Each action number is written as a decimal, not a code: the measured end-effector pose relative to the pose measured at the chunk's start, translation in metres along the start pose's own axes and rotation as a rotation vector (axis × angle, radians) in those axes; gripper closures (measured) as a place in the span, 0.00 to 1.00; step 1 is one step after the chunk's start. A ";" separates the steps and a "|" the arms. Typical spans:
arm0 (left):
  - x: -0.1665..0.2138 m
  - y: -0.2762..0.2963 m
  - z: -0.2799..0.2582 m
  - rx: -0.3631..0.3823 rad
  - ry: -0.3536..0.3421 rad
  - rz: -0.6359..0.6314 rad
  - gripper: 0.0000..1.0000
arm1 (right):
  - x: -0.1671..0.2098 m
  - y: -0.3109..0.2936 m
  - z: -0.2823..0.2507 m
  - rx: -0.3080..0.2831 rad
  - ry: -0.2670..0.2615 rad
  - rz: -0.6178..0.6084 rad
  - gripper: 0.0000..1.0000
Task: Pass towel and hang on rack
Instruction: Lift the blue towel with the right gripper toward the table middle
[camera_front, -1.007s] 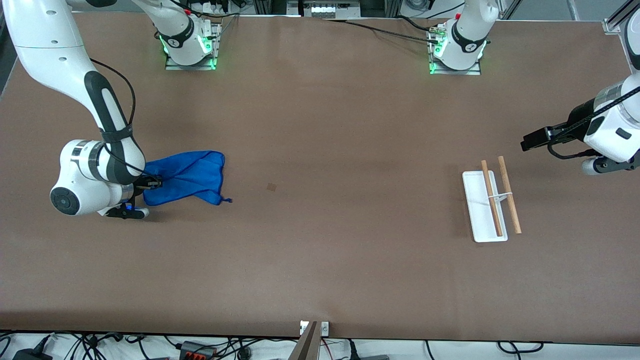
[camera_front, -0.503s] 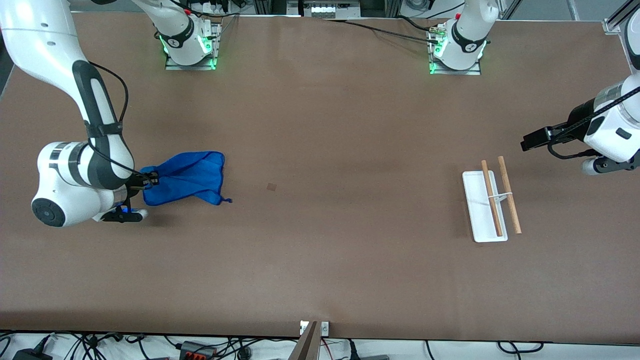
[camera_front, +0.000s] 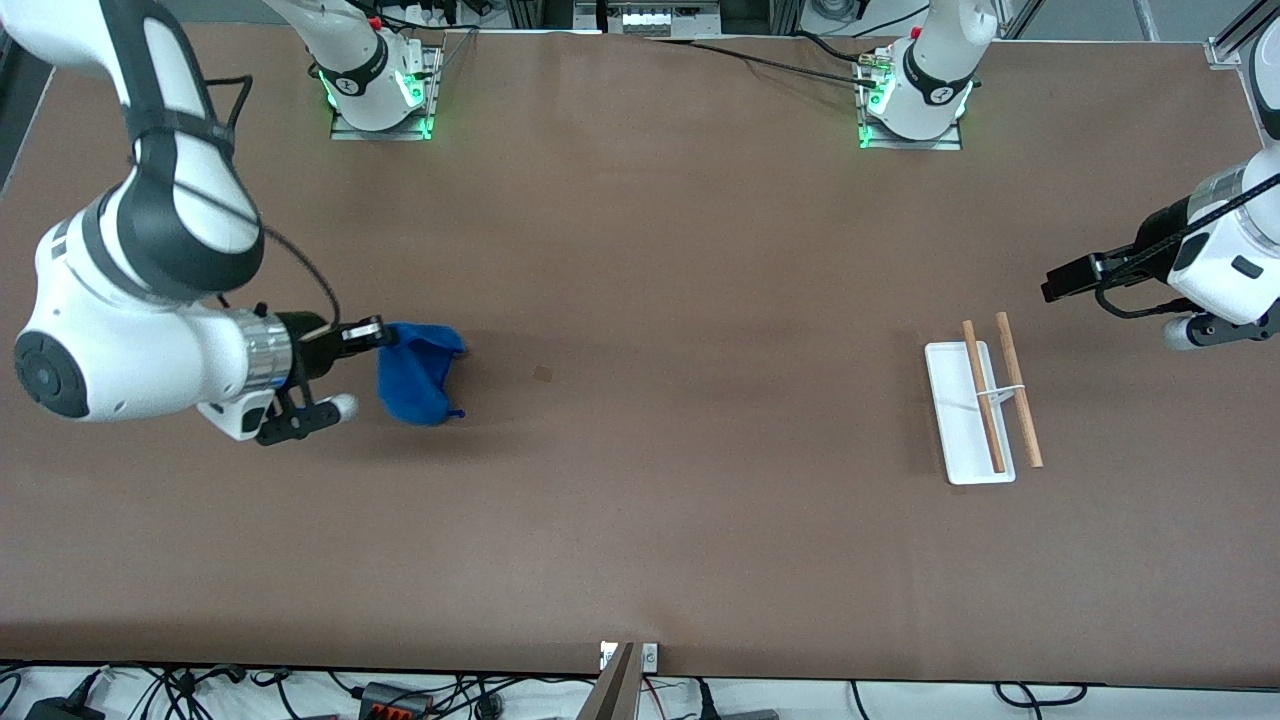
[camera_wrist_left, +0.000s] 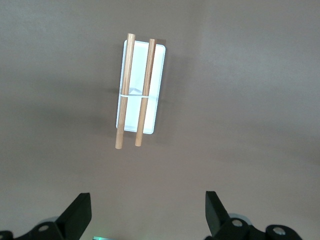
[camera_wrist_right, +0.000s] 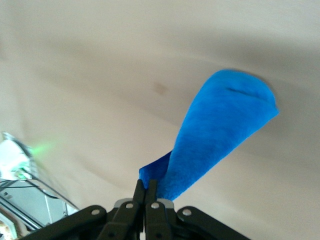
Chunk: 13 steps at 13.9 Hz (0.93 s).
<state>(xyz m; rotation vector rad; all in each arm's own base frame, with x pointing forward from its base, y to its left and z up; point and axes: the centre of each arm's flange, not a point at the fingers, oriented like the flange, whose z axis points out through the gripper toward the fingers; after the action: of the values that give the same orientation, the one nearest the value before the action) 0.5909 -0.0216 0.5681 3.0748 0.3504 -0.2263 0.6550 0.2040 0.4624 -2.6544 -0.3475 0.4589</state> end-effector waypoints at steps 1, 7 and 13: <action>0.000 0.000 0.000 0.000 0.000 0.000 0.00 | -0.002 -0.041 -0.007 0.027 0.037 -0.027 0.98; -0.003 0.003 0.001 -0.030 -0.025 0.001 0.00 | -0.029 -0.242 -0.012 0.269 0.298 -0.142 0.98; -0.012 0.012 0.007 -0.033 -0.086 0.054 0.00 | -0.034 -0.319 0.025 0.374 0.405 -0.183 0.98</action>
<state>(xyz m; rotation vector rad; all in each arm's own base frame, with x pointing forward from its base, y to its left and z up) 0.5813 -0.0367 0.5636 3.0257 0.2638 -0.3455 0.5607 0.4835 0.5915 -2.2524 -0.3339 -0.0717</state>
